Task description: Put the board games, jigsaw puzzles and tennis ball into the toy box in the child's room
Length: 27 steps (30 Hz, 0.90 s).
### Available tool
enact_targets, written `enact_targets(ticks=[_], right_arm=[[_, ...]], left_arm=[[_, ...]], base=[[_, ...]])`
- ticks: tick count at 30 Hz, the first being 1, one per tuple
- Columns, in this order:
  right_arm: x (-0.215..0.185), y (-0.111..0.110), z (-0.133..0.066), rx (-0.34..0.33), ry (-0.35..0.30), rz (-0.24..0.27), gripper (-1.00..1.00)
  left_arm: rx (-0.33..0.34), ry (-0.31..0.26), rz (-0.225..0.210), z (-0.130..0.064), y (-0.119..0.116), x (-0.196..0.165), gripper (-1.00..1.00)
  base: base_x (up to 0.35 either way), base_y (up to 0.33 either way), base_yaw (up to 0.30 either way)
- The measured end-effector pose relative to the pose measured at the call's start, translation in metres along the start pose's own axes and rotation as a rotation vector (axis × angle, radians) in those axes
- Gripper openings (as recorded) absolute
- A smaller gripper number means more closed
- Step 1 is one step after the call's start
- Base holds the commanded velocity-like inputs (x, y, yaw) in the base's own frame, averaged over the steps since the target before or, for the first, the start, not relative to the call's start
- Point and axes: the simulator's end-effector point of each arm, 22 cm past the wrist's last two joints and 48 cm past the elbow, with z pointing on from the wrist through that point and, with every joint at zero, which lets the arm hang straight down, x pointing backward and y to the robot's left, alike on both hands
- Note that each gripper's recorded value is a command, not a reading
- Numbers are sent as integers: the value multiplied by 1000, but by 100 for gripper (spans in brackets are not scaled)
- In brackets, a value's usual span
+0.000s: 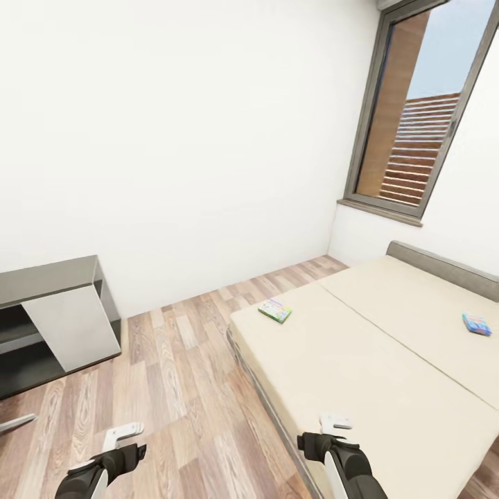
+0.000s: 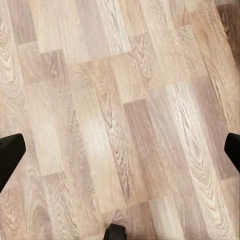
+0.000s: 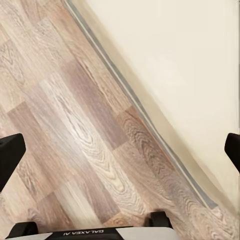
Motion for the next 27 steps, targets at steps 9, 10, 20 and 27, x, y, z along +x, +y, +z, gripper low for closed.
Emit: enact_targets(ticks=[9,10,20,27], right_arm=[[0,0,0,0,1,-1,100],[0,0,0,0,1,-1,100],[0,0,0,2,1,-1,100],[0,0,0,2,0,-1,100]], left_arm=[[0,0,-1,0,0,0,100],[0,0,-1,0,0,0,100],[0,0,-1,0,0,0,100],[0,0,-1,0,0,0,100]], base=[[0,-26,5],[0,-4,64],[0,-94,195],[0,-58,277]])
